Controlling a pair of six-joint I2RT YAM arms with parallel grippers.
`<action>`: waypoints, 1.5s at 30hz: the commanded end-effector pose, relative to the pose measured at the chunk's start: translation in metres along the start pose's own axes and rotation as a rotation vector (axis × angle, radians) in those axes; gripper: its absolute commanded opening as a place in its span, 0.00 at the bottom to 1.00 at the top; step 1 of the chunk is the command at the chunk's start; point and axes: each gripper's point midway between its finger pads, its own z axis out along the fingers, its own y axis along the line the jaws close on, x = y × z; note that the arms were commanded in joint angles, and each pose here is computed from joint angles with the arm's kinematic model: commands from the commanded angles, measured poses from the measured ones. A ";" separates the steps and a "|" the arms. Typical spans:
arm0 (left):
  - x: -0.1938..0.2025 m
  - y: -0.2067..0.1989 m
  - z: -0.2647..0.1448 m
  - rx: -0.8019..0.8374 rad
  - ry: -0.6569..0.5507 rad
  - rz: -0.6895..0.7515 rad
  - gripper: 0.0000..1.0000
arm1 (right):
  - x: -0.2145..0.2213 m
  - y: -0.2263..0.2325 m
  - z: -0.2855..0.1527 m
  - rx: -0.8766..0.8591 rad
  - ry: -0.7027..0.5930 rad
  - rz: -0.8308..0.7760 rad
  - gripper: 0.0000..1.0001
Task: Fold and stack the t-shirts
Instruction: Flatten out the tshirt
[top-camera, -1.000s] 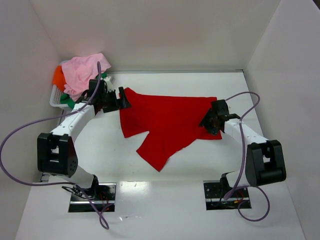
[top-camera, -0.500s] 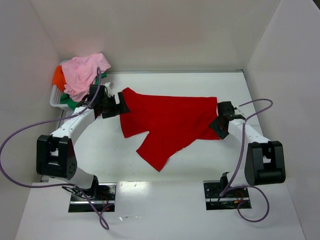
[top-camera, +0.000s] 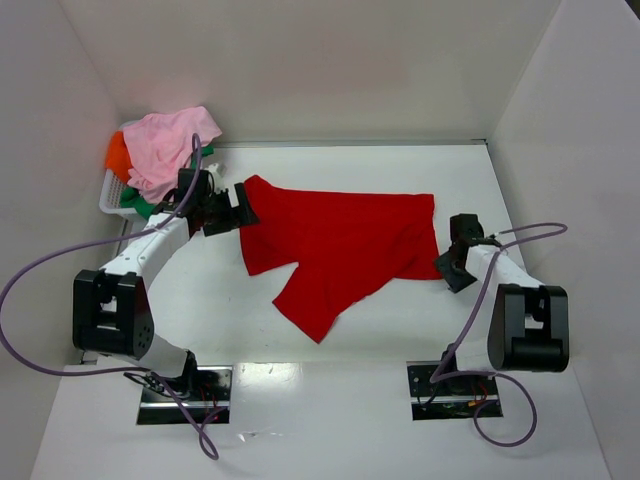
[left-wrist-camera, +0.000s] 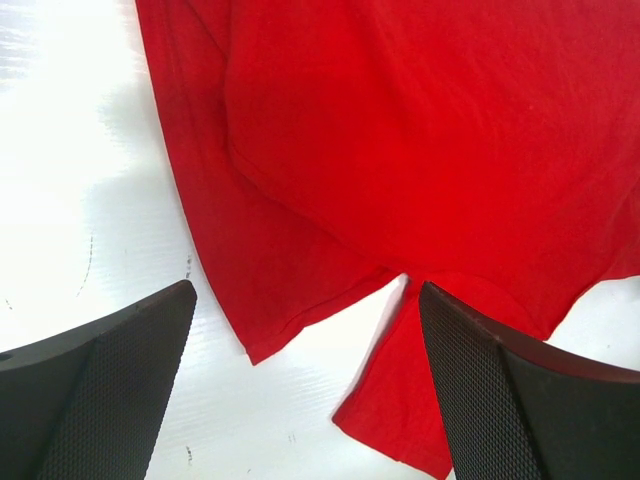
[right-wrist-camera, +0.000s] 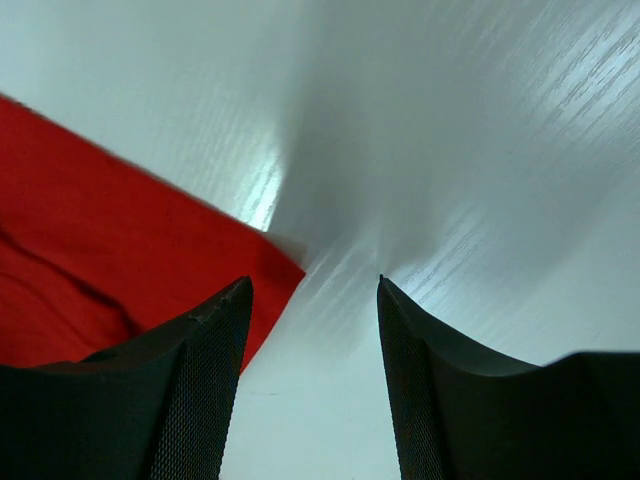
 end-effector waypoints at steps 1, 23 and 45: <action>-0.009 -0.003 0.001 0.022 -0.023 0.007 1.00 | 0.002 -0.002 0.008 0.012 0.000 0.022 0.59; 0.024 0.006 0.020 0.056 0.096 -0.088 1.00 | -0.002 0.012 0.018 -0.025 -0.013 0.025 0.02; 0.099 0.023 0.042 -0.144 0.259 -0.175 0.81 | -0.016 0.042 0.005 -0.135 -0.030 -0.004 0.00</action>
